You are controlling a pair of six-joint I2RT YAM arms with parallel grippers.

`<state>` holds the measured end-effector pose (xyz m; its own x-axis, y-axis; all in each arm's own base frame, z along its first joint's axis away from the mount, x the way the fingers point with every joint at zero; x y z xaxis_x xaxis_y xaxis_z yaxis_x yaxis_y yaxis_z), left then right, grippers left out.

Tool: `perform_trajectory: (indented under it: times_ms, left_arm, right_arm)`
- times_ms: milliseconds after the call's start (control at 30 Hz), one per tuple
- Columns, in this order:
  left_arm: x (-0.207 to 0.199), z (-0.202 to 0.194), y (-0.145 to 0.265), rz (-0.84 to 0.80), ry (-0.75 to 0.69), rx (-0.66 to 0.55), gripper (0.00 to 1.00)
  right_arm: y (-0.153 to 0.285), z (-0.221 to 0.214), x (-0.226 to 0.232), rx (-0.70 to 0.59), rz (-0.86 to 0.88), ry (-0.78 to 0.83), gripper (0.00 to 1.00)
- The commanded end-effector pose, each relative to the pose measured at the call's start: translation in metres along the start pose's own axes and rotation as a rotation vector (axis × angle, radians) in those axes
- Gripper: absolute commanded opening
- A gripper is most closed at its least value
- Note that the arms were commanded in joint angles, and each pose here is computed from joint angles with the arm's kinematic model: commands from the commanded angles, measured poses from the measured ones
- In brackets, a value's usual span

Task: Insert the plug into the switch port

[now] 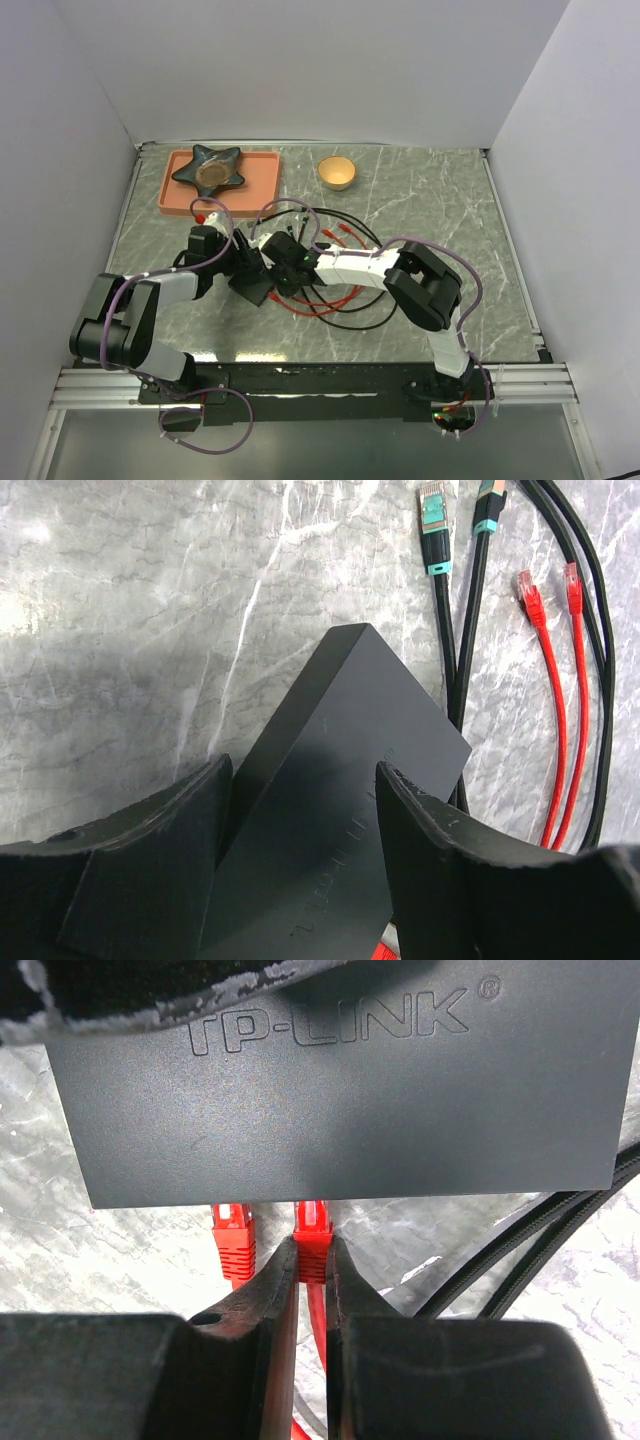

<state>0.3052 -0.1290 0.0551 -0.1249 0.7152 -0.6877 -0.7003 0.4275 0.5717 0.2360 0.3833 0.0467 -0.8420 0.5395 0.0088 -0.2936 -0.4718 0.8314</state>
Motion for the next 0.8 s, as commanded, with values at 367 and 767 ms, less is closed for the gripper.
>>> perform_trajectory:
  times_ms: [367, 767]
  left_arm:
    - [-0.023, -0.08, 0.022, -0.126, 0.093, 0.317, 0.62]
    - [-0.039, -0.099, 0.031, -0.185, 0.12, 0.378, 0.61]
  right_arm:
    - [0.022, 0.086, -0.002, -0.367, 0.003, 0.001, 0.0]
    - [0.025, 0.111, 0.011, -0.458, 0.094, 0.061, 0.0]
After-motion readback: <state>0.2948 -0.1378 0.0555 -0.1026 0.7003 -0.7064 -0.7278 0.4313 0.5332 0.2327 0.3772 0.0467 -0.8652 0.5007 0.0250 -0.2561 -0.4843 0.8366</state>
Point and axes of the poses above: each gripper's point midway between its finger pads, its own y axis back along the fingers, its own x axis along the line the jaws close on, z = x × y, the point moved 3 cm from there along y, back along the fingers, and after that the axes turned 9 degrees about y, right-handed, at the moved point
